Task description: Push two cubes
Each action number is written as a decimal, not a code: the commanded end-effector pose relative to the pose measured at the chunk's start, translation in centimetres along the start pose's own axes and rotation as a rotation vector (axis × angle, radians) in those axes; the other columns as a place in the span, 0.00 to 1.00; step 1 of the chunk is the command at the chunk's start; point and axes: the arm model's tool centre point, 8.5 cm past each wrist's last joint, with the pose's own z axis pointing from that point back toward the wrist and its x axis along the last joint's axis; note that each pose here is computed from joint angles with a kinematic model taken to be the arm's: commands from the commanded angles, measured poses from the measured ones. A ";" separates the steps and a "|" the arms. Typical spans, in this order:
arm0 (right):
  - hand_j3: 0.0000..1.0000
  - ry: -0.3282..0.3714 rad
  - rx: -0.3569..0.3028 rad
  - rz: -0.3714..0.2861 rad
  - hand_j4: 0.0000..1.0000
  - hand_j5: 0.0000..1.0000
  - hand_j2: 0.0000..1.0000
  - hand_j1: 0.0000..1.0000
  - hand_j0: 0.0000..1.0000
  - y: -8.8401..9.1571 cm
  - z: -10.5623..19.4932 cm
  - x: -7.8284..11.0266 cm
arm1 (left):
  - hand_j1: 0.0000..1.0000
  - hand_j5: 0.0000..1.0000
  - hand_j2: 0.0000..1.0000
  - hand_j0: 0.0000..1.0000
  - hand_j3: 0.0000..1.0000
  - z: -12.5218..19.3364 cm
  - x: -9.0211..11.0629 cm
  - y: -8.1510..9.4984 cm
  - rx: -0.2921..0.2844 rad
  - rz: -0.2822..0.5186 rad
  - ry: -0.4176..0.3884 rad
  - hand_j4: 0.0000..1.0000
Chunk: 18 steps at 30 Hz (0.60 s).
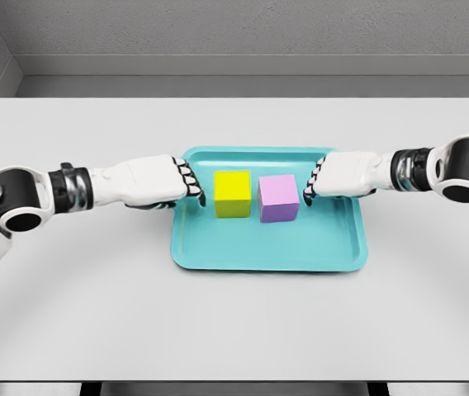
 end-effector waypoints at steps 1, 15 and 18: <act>0.65 -0.005 0.004 -0.004 0.65 0.65 0.65 0.65 0.65 0.2 -0.1 0.2 | 0.58 0.58 0.58 0.58 0.58 0.4 -0.3 -0.1 -0.004 0.004 0.009 0.58; 0.65 -0.032 -0.019 0.076 0.65 0.65 0.65 0.65 0.65 -1.1 1.8 2.0 | 0.58 0.58 0.58 0.58 0.58 3.5 -2.1 0.0 -0.015 0.001 0.076 0.58; 0.65 -0.035 -0.021 0.078 0.65 0.65 0.65 0.65 0.65 -1.2 1.7 2.1 | 0.58 0.58 0.58 0.58 0.58 4.1 -2.4 -0.1 -0.024 -0.001 0.088 0.58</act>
